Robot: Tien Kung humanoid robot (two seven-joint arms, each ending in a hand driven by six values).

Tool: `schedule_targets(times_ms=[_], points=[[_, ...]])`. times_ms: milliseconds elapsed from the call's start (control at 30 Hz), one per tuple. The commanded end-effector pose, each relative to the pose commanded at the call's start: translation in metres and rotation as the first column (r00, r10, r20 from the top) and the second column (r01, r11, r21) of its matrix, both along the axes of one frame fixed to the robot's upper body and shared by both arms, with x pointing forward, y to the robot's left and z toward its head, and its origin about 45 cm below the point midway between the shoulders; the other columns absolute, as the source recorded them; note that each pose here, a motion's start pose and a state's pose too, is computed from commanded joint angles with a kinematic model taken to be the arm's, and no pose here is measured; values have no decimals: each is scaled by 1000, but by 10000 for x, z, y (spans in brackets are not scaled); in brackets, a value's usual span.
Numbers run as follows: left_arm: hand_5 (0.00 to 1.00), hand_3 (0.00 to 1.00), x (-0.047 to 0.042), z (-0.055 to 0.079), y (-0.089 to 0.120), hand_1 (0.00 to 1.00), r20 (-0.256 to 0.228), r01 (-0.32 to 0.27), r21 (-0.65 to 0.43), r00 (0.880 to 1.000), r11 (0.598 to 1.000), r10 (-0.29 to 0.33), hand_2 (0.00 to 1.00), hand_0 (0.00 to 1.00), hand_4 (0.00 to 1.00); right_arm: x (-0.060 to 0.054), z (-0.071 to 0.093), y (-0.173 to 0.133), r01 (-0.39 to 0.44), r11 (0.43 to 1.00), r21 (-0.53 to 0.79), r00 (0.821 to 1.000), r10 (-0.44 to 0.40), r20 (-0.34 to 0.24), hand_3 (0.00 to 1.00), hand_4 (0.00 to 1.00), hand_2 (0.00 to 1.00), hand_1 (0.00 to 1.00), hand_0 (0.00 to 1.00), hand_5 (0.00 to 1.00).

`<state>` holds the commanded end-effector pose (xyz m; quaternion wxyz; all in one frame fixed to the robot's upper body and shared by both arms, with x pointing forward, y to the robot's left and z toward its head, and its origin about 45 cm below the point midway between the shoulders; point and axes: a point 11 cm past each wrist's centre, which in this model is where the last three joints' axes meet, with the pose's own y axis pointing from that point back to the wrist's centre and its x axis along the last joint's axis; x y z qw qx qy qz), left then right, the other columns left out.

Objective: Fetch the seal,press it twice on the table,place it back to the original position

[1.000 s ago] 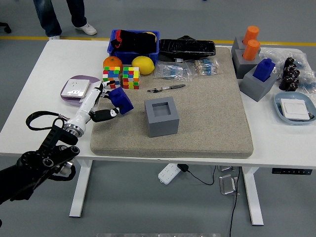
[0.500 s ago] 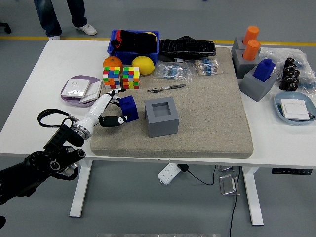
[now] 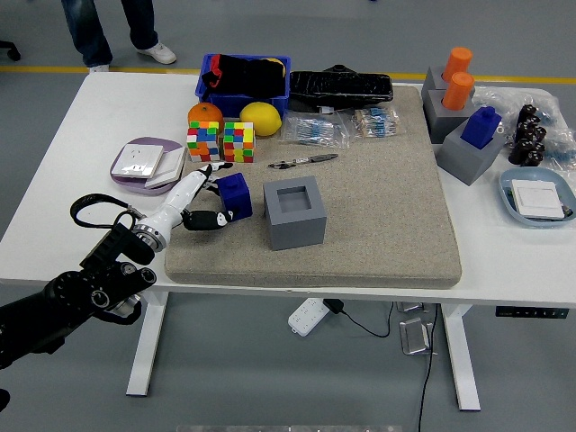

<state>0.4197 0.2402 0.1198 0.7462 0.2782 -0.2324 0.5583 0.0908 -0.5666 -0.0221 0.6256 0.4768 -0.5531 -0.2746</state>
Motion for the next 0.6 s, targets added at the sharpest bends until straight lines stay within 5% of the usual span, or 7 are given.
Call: schedule_targets(times_ms=[367, 600], points=[[2, 896, 172, 479, 100, 517, 83, -40, -141, 995, 989, 52, 408, 851, 597, -13, 1, -6, 7, 1000, 0, 1000, -7, 2, 682, 776, 724, 728, 818, 580], [2, 896, 175, 659, -130, 509, 69, 26, -188, 998, 982, -13, 404, 848, 596, -6, -2, 1, 7, 1000, 2, 1000, -7, 4, 682, 776, 724, 728, 818, 580]])
